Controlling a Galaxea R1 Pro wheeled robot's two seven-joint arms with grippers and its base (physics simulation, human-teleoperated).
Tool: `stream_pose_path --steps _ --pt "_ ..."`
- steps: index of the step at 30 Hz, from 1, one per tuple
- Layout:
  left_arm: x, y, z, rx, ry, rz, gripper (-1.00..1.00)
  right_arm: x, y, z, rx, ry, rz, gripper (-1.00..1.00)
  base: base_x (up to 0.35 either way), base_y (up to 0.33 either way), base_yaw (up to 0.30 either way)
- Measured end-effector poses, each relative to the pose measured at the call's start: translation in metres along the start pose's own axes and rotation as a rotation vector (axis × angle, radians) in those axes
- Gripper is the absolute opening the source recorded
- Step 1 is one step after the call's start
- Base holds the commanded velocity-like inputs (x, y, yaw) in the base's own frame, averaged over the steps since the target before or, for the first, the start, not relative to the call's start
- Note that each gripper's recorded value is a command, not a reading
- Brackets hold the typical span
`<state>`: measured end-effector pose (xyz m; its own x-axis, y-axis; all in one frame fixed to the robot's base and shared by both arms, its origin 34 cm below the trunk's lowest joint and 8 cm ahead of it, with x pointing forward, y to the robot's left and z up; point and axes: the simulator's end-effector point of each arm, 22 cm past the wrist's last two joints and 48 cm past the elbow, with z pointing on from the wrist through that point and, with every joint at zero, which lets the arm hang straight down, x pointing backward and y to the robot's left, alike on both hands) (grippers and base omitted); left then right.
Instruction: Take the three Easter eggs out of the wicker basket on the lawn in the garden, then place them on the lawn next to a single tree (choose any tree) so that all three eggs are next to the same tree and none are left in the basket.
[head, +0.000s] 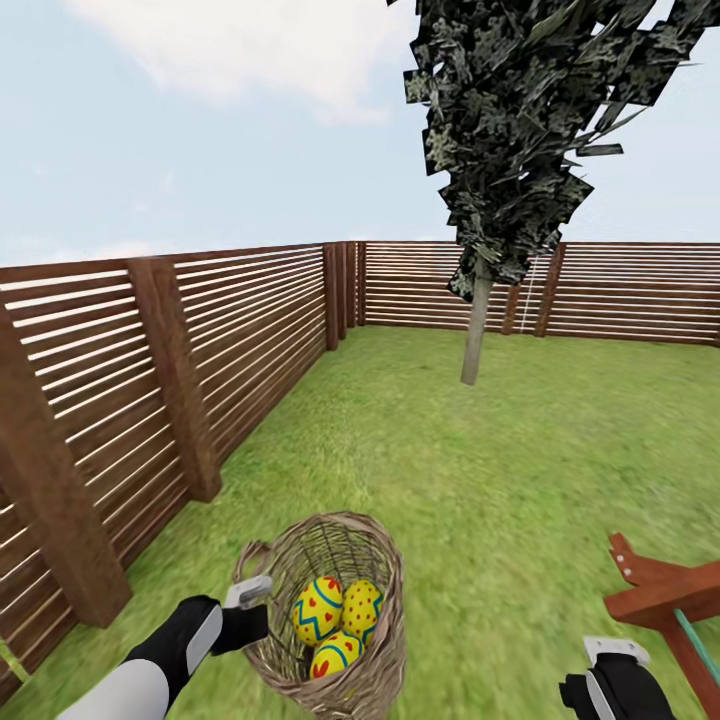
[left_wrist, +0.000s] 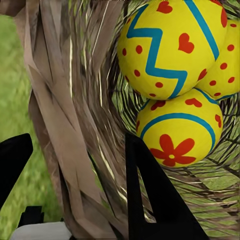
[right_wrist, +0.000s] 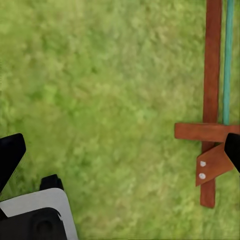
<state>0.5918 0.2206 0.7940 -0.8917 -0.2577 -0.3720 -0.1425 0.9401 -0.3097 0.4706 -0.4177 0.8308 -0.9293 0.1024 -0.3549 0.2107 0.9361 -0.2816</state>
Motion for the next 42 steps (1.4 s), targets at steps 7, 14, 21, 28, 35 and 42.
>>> stream_pose_path --steps 7,14,21,28,35,42 --pt "-0.0001 0.0002 0.0 -0.001 0.0 0.003 -1.0 0.0001 -0.0001 0.0001 0.001 0.0 0.0 1.0 0.33 0.0 0.0" --pt "0.0012 -0.0002 0.0007 -0.001 0.003 0.004 -1.0 0.0003 0.0 0.0003 0.0 0.001 0.0 1.0 0.33 0.0 -0.114" --pt "0.0025 0.0003 0.0018 -0.001 0.006 0.001 -1.0 0.0014 0.0002 0.0013 0.001 0.005 -0.002 1.0 0.33 0.0 -0.097" --pt "0.0025 0.0001 0.0019 -0.001 0.006 0.002 -1.0 0.0014 0.0003 0.0013 0.001 0.005 -0.002 1.0 0.33 0.0 0.0" --pt "0.0025 0.0001 0.0019 -0.001 0.006 0.002 -1.0 0.0007 -0.0001 0.001 0.002 0.003 -0.002 1.0 0.33 0.0 0.0" --pt "0.0026 0.0002 0.0019 -0.002 0.006 0.003 -1.0 -0.001 -0.0005 0.0002 0.003 -0.002 -0.001 1.0 0.33 0.0 0.0"
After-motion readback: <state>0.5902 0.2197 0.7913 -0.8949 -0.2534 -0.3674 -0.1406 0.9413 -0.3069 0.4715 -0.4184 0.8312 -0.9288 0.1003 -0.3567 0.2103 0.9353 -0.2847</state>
